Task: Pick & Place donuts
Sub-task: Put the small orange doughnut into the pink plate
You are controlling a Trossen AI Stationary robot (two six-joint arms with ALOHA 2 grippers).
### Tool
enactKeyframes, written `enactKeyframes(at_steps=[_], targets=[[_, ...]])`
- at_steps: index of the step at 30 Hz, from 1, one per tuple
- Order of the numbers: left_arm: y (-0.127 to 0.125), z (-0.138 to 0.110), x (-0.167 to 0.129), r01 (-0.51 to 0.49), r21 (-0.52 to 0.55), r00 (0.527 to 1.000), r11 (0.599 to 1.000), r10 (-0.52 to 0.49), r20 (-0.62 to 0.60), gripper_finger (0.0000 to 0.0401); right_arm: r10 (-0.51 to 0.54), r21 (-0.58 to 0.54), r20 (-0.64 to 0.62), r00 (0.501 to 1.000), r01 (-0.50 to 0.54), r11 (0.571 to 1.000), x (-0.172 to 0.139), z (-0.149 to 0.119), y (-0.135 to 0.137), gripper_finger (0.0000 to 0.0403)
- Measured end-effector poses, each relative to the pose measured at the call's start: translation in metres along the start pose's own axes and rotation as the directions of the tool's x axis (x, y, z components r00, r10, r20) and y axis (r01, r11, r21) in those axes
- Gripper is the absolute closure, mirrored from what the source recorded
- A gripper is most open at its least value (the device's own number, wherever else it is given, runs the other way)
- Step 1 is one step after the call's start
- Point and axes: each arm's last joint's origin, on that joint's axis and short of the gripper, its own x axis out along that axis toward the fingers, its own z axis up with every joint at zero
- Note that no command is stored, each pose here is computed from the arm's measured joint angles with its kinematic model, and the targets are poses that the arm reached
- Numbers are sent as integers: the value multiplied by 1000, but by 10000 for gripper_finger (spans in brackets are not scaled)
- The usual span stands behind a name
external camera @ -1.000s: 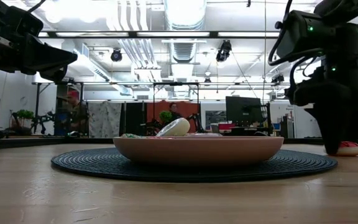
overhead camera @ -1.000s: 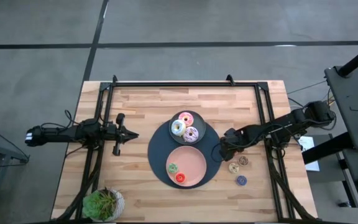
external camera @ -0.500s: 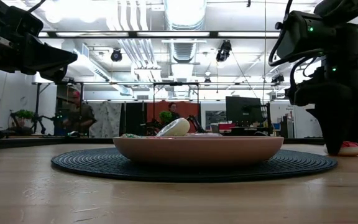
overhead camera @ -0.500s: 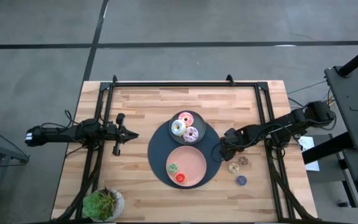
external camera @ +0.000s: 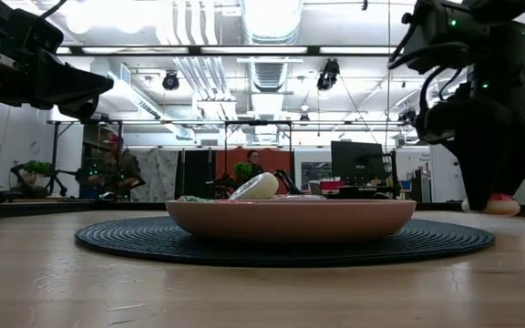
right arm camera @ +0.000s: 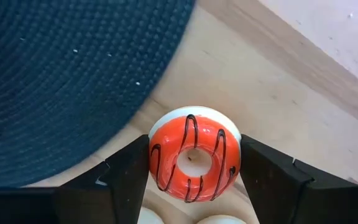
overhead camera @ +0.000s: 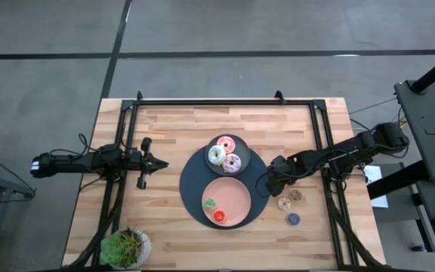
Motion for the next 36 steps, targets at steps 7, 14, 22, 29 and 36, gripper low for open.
enactKeyframes(at_steps=[7, 14, 22, 29, 36], targets=[[0, 0, 0, 0, 0, 1000, 1000, 0, 0, 401, 32, -21, 19, 999, -32, 999, -8, 4, 8, 179], [0, 0, 0, 0, 0, 1000, 1000, 0, 0, 401, 87, -99, 46, 995, -82, 992, -21, 13, 28, 179], [0, 0, 0, 0, 0, 1000, 1000, 0, 0, 401, 93, -207, 51, 994, -80, 975, -22, 26, 58, 179], [0, 0, 0, 0, 0, 1000, 1000, 0, 1, 401, 108, -298, 57, 992, -87, 951, -21, 40, 91, 179], [0, 0, 0, 0, 0, 1000, 1000, 0, 0, 401, 135, -362, 66, 989, -103, 926, -22, 52, 119, 179]])
